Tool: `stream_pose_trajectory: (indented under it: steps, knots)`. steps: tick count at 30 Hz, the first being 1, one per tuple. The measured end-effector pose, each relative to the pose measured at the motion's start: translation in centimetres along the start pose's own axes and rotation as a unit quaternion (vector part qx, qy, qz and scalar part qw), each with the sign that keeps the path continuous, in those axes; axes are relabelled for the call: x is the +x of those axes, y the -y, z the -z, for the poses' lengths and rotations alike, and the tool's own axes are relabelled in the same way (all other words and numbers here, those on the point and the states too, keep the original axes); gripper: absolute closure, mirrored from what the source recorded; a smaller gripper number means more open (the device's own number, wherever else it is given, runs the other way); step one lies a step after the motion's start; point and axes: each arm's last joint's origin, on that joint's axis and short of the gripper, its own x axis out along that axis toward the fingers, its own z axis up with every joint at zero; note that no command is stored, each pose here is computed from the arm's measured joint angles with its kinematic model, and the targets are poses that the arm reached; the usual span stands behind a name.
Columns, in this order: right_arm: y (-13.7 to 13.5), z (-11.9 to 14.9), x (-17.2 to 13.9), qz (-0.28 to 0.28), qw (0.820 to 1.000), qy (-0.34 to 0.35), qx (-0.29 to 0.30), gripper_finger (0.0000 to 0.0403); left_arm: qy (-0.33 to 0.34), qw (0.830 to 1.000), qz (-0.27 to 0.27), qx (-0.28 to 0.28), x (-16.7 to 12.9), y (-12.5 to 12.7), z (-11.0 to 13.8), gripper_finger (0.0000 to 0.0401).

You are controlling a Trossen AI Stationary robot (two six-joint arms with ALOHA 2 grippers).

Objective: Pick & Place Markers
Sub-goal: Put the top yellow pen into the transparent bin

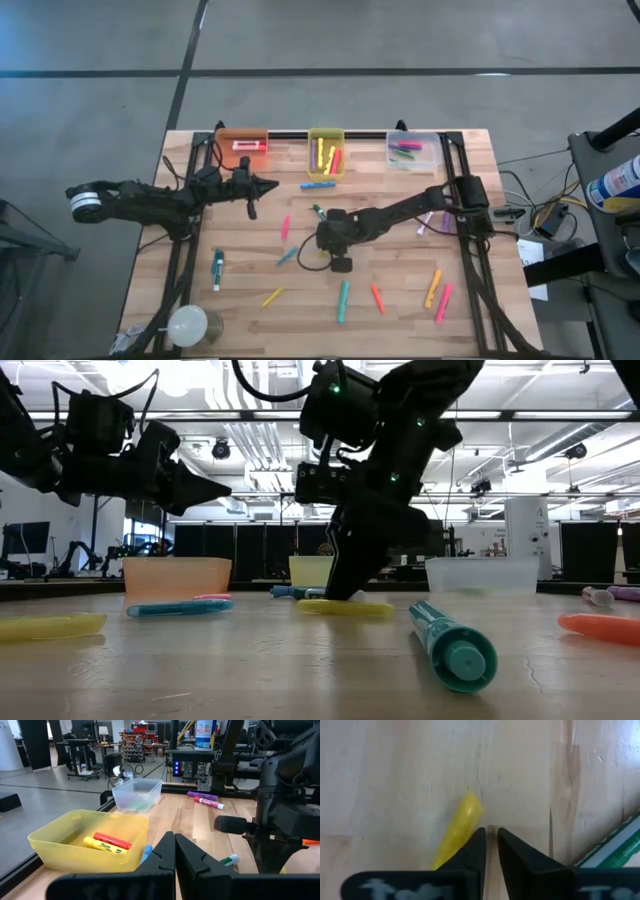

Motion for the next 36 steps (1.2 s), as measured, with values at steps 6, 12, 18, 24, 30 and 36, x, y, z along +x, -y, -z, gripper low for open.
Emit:
stream_pose_trajectory:
  steps: [6, 12, 18, 24, 30, 36]
  knots:
    - [0.1, -0.7, -1.4, 0.002, 0.999, 0.009, 0.034, 0.0344, -0.001, 1.0, 0.0, 0.0, 0.0, 0.0, 0.0, 0.0401]
    - [-0.8, -0.6, -3.0, -0.003, 0.996, -0.002, 0.084, 0.0294, 0.0, 1.0, 0.0, 0.0, 0.0, 0.0, 0.0, 0.0401]
    - [-2.9, 0.2, -2.2, -0.011, 0.997, -0.029, 0.073, 0.0263, 0.0, 1.0, 0.0, 0.0, 0.0, 0.0, 0.0, 0.0401]
    - [-3.5, 0.7, -0.9, -0.005, 0.996, -0.045, 0.071, 0.0282, 0.0, 1.0, 0.0, 0.0, 0.0, 0.0, 0.0, 0.0401]
    - [-3.3, 0.6, -1.3, 0.006, 0.998, -0.042, 0.055, 0.0347, 0.0, 1.0, 0.0, -0.001, 0.0, 0.0, 0.1, 0.0401]
    - [-1.7, 0.7, -5.2, 0.125, 0.991, -0.047, 0.032, 0.0378, -0.004, 1.0, -0.002, -0.016, 0.0, 0.0, 0.1, 0.0401]
